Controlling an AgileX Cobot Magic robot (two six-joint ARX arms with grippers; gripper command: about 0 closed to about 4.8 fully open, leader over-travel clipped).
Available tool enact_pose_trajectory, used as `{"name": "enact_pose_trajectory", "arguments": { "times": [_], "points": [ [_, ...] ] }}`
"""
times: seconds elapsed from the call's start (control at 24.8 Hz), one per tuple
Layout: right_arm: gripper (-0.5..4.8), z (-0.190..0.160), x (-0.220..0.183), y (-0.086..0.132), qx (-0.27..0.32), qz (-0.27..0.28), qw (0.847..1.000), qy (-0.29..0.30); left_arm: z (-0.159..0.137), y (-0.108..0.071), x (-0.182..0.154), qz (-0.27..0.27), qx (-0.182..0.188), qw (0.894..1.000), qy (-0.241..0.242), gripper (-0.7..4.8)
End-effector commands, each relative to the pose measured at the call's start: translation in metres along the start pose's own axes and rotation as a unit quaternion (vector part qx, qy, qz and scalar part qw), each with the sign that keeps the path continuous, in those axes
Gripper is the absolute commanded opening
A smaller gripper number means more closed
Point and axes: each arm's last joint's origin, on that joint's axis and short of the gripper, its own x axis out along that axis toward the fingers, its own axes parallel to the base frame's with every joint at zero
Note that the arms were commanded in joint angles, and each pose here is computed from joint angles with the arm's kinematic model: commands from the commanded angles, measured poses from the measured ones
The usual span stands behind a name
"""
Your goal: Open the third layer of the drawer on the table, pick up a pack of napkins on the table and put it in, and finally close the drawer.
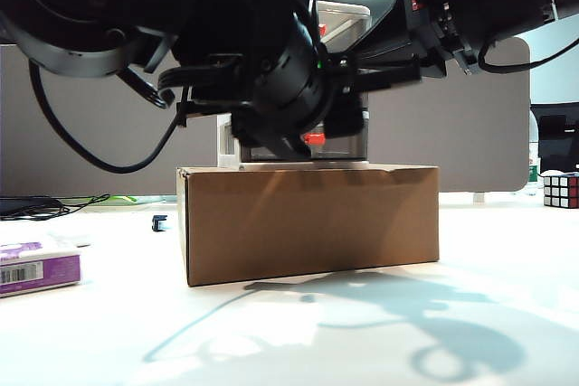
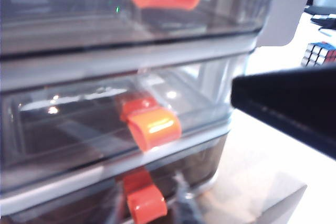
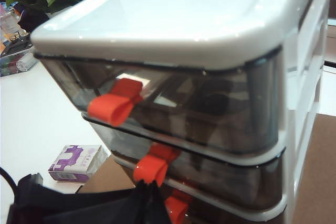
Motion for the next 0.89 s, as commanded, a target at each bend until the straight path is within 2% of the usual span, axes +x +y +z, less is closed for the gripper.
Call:
{"name": "enact_pose_trajectory", "arguments": {
  "times": [0.04,0.4,0.64,0.89],
  "points": [
    [-0.06,0.003,0.000,0.001,-0.005,0.003,1.000,-0.006,0.001,0.000,0.000,-0.001,-0.010,1.000,0.001,1.35],
    [-0.06,0.003,0.000,0.001,-0.005,0.003,1.000,-0.006,0.004,0.003,0.010,-0.016,-0.027,0.999,0.010,1.35],
    [-0.06,0.003,-0.001,-0.002,-0.010,-0.006,1.000,-0.008,0.007,0.000,0.015,-0.007,-0.014,1.000,0.022,1.34],
    [-0.06,0.004,-0.002,-0.003,-0.013,-0.006,1.000,-0.008,0.004,0.002,0.016,0.029,0.001,0.999,0.030,1.34]
  ]
}}
